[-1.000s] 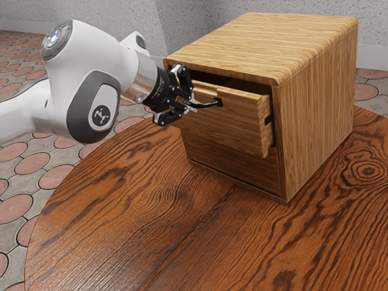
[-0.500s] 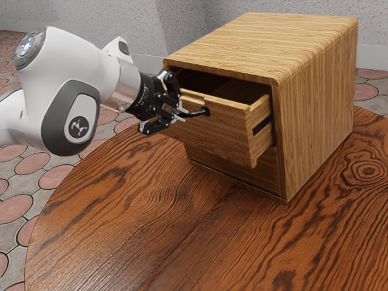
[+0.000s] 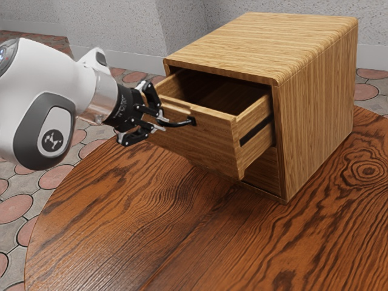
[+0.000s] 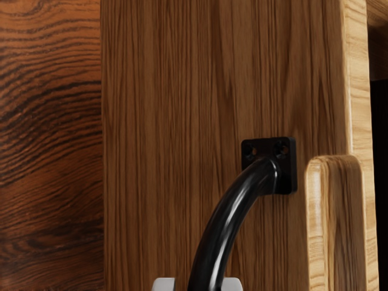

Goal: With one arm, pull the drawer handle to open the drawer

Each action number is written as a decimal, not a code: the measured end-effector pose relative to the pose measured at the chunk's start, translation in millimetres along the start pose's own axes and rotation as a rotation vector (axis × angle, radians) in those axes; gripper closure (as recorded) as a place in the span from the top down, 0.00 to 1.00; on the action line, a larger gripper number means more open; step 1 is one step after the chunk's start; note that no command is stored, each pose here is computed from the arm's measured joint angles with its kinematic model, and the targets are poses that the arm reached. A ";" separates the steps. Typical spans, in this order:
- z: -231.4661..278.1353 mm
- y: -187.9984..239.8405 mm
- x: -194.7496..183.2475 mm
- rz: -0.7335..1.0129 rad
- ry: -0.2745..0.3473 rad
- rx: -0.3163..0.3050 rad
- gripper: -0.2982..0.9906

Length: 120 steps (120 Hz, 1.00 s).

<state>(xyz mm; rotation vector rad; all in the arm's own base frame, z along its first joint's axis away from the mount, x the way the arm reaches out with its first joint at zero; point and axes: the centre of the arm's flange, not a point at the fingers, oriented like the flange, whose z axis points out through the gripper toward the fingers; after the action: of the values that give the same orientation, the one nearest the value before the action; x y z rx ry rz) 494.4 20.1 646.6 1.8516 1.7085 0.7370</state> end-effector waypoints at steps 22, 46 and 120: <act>-7.9 -7.0 -0.3 -0.002 0.002 -0.004 0.23; -16.5 -20.1 1.0 -0.004 0.001 -0.003 0.23; -30.7 -39.3 8.5 -0.024 0.006 -0.008 0.23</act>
<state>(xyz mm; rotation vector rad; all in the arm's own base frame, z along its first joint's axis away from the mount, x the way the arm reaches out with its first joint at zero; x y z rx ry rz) 445.4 31.8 642.1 1.8224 1.7263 0.7400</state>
